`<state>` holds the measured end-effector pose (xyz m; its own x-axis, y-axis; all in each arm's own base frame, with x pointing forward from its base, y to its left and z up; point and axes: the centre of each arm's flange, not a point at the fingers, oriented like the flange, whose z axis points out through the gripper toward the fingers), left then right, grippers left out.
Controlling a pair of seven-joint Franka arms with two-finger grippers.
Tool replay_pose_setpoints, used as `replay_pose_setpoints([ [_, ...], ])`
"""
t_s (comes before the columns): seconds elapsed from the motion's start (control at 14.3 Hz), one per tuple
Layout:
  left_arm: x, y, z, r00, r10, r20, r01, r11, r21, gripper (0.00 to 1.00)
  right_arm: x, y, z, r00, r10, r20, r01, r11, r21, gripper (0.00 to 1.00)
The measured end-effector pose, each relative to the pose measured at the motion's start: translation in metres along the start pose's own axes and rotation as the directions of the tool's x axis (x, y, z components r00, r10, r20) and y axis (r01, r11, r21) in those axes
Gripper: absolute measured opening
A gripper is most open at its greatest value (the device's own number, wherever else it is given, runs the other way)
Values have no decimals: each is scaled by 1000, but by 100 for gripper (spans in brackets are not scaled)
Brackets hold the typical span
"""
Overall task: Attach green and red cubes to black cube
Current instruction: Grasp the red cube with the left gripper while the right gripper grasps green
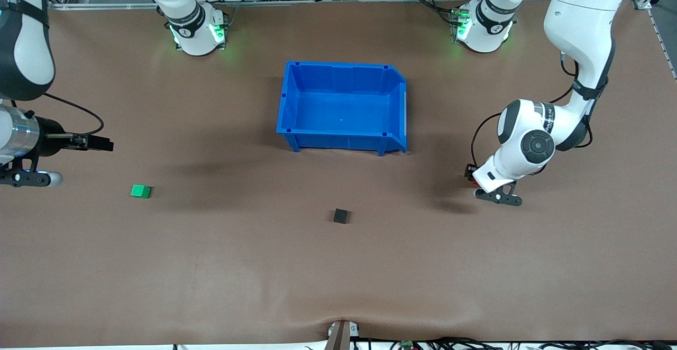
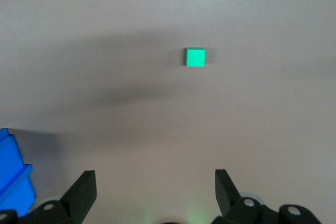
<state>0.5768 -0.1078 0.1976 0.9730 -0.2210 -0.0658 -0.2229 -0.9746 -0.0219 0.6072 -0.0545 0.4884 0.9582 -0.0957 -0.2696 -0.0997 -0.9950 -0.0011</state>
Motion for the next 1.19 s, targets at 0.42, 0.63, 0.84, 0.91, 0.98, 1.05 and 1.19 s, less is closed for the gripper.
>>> replay_pose_setpoints([
  [0.42,1,7,1,999,32,0,-32,999,4,62,18,27,33,998,36,60,-37,999,20,100],
  [0.63,1,7,2,999,41,2,-41,999,8,52,24,24,46,997,29,77,-31,999,22,100],
  [0.84,1,7,2,999,43,2,-43,999,8,38,60,24,86,999,25,27,-26,999,31,100],
  [0.91,1,8,2,999,44,2,-44,999,8,39,74,25,107,999,25,22,-26,999,34,100],
  [0.98,1,7,2,999,44,2,-44,999,8,39,89,27,132,1000,27,10,-28,999,39,100],
  [1.05,1,7,2,999,43,2,-43,999,8,39,102,30,156,1000,31,-3,-31,999,42,100],
  [1.19,1,6,2,999,41,1,-41,999,9,39,121,40,198,999,45,-6,-44,998,47,100],
])
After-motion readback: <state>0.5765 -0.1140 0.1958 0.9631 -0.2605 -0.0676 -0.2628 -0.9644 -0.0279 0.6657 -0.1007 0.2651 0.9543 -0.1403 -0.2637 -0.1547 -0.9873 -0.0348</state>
